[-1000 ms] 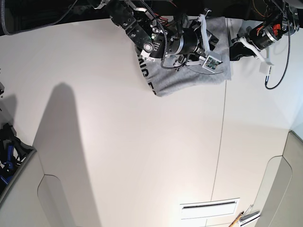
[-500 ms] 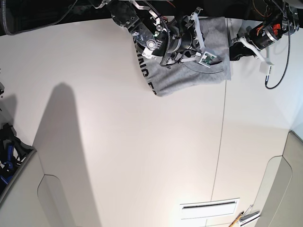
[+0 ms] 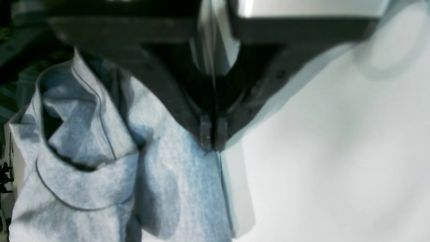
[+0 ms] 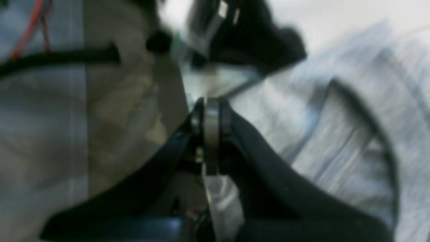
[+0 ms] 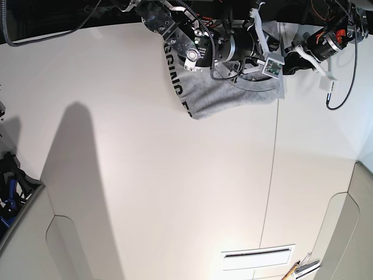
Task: Fold the T-shirt properly
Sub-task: 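Press and smooth the folded grey shirt with the right gripper, then grasp the folded shirt with both grippers and lift it slightly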
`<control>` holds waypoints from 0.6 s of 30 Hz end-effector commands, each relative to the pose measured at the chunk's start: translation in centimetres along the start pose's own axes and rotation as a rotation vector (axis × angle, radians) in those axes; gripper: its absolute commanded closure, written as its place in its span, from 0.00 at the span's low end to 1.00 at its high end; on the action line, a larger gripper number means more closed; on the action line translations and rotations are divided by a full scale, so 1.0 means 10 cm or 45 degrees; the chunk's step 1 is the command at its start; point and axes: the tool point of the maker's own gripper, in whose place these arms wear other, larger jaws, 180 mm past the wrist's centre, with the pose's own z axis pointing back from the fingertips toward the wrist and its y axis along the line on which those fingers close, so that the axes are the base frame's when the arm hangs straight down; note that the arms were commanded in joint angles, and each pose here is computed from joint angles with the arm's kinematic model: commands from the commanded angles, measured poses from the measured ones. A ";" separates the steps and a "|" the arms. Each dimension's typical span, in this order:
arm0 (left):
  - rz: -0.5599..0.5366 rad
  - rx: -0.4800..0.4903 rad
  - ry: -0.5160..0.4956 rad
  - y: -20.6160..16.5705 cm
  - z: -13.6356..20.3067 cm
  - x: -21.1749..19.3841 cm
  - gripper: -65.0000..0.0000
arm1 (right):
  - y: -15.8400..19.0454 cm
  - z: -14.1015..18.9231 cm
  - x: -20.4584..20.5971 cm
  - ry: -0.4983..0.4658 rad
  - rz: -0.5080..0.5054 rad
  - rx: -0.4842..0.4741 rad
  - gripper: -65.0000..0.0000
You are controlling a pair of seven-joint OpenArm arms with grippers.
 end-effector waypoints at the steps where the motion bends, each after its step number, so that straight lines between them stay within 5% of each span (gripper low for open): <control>1: -0.011 0.018 0.044 0.03 0.03 -0.06 0.96 | 0.02 0.02 0.19 -0.083 0.017 0.012 1.00; 5: -0.011 0.019 0.043 0.03 0.03 -0.06 0.96 | -0.12 0.03 0.14 -0.038 0.069 -0.088 1.00; 9: -0.012 0.018 0.031 0.03 0.03 -0.04 0.96 | -0.47 0.15 0.11 0.006 0.084 -0.354 1.00; 12: -0.011 0.017 0.018 0.03 0.03 -0.02 0.96 | -0.74 0.33 0.11 0.022 0.090 -0.562 1.00; 18: -0.006 0.010 0.012 0.02 0.03 -0.01 0.96 | -1.26 0.81 0.25 0.055 0.062 -0.762 1.00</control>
